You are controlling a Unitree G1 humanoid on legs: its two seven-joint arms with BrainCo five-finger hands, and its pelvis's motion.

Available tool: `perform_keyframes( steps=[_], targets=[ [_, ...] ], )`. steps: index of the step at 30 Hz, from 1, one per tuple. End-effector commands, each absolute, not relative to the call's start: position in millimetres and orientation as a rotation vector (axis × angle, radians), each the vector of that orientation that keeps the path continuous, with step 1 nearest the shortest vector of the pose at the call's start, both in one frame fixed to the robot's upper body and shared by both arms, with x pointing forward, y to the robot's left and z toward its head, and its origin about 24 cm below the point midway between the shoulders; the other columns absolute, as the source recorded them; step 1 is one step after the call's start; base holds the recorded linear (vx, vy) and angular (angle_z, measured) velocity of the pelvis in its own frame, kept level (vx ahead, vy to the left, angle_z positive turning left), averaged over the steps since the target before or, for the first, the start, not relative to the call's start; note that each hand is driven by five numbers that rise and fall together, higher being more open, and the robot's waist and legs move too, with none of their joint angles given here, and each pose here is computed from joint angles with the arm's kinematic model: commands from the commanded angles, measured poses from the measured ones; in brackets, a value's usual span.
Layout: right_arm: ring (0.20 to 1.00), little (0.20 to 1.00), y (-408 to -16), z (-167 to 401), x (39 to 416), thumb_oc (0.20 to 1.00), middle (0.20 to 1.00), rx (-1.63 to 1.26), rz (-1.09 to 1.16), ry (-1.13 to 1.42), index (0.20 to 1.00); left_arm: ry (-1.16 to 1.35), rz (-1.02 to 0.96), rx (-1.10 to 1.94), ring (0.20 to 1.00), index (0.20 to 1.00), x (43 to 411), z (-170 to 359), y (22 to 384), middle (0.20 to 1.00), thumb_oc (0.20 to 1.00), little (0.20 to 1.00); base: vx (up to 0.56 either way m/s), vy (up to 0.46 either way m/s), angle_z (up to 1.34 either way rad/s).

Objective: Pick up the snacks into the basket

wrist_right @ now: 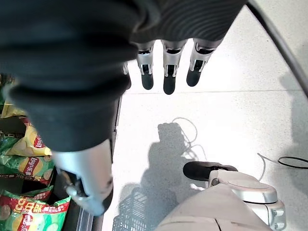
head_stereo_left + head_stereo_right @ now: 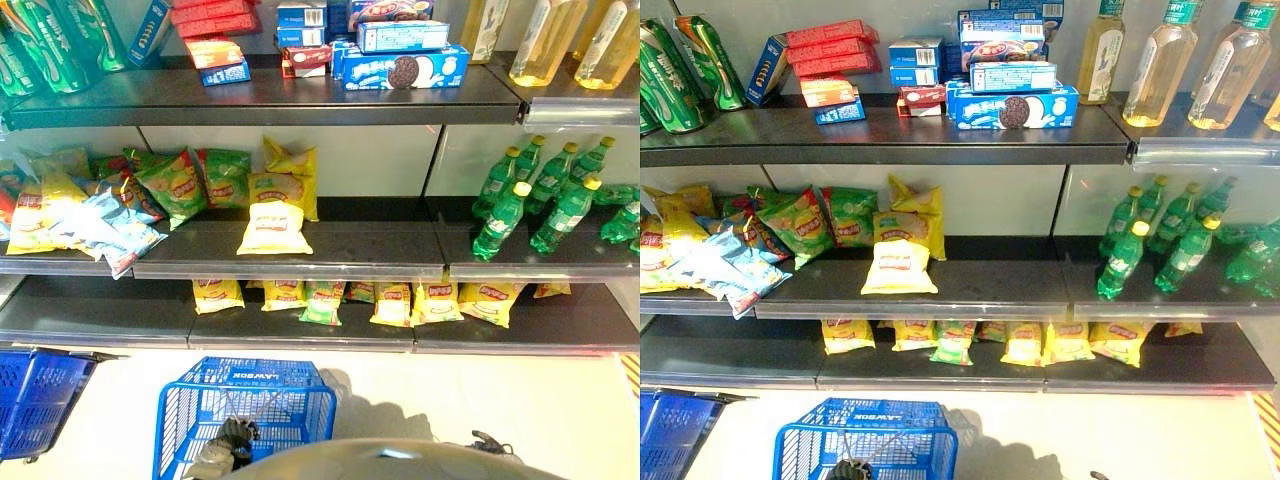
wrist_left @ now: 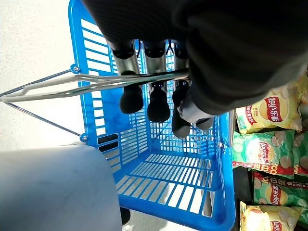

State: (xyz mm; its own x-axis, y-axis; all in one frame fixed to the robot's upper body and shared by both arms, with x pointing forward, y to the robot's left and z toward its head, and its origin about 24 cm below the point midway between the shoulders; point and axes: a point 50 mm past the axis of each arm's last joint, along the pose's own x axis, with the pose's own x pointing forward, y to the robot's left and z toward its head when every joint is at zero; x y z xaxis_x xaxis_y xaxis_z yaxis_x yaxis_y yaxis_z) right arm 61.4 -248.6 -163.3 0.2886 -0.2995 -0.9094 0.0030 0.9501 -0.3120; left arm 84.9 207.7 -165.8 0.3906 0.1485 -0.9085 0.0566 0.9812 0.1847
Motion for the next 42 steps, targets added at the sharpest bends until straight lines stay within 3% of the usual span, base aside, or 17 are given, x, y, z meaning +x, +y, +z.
perform_keyframes(
  steps=[1,5,7,8,12,18,32,42],
  targets=[
    [1.000,1.000,-242.6,-161.3,84.1,1.000,1.000,-0.283,-0.173,1.218,1.000,1.179,0.118,0.118,0.200,0.200,87.0,-166.0,212.7,0.200,0.200,0.200,0.00,0.000,0.00],
    [1.000,1.000,-246.4,-152.7,106.6,1.000,1.000,-0.194,-0.286,1.089,1.000,1.128,0.190,0.048,0.200,0.200,95.1,-162.9,215.3,0.200,0.200,0.200,0.00,0.000,0.00],
    [1.000,1.000,-259.0,-120.4,155.1,1.000,1.000,-0.090,-0.430,0.781,1.000,1.019,0.218,0.020,0.200,0.200,111.9,-154.5,215.3,0.200,0.200,0.200,0.00,0.000,0.00],
    [1.000,1.000,-259.0,-120.6,154.3,1.000,1.000,-0.090,-0.431,0.783,1.000,1.021,0.218,0.021,0.200,0.200,111.2,-154.7,215.1,0.200,0.200,0.200,-0.01,0.011,-0.03],
    [1.000,1.000,-292.2,-56.6,202.5,1.000,1.000,-0.040,-0.621,0.390,1.000,0.841,0.221,0.029,0.200,0.200,139.7,-134.9,217.7,0.200,0.200,0.200,-0.03,0.004,0.00],
    [1.000,1.000,-315.1,-4.3,229.3,1.000,1.000,-0.080,-0.667,0.164,1.000,0.603,0.148,0.076,0.200,0.200,178.9,-98.6,219.2,0.200,0.200,0.200,-0.01,-0.002,0.01],
    [1.000,1.000,-369.8,53.9,251.1,1.000,1.000,-0.109,-0.880,0.027,1.000,0.293,-0.034,0.074,0.200,0.200,214.4,-35.8,201.6,0.200,0.200,0.200,0.01,-0.003,0.00],
    [1.000,1.000,-382.9,115.0,289.8,1.000,1.000,-0.128,-0.820,-0.094,1.000,0.132,-0.205,0.086,0.200,0.200,229.7,1.5,183.5,0.200,0.200,0.200,-0.13,0.006,-0.06]
  ],
)
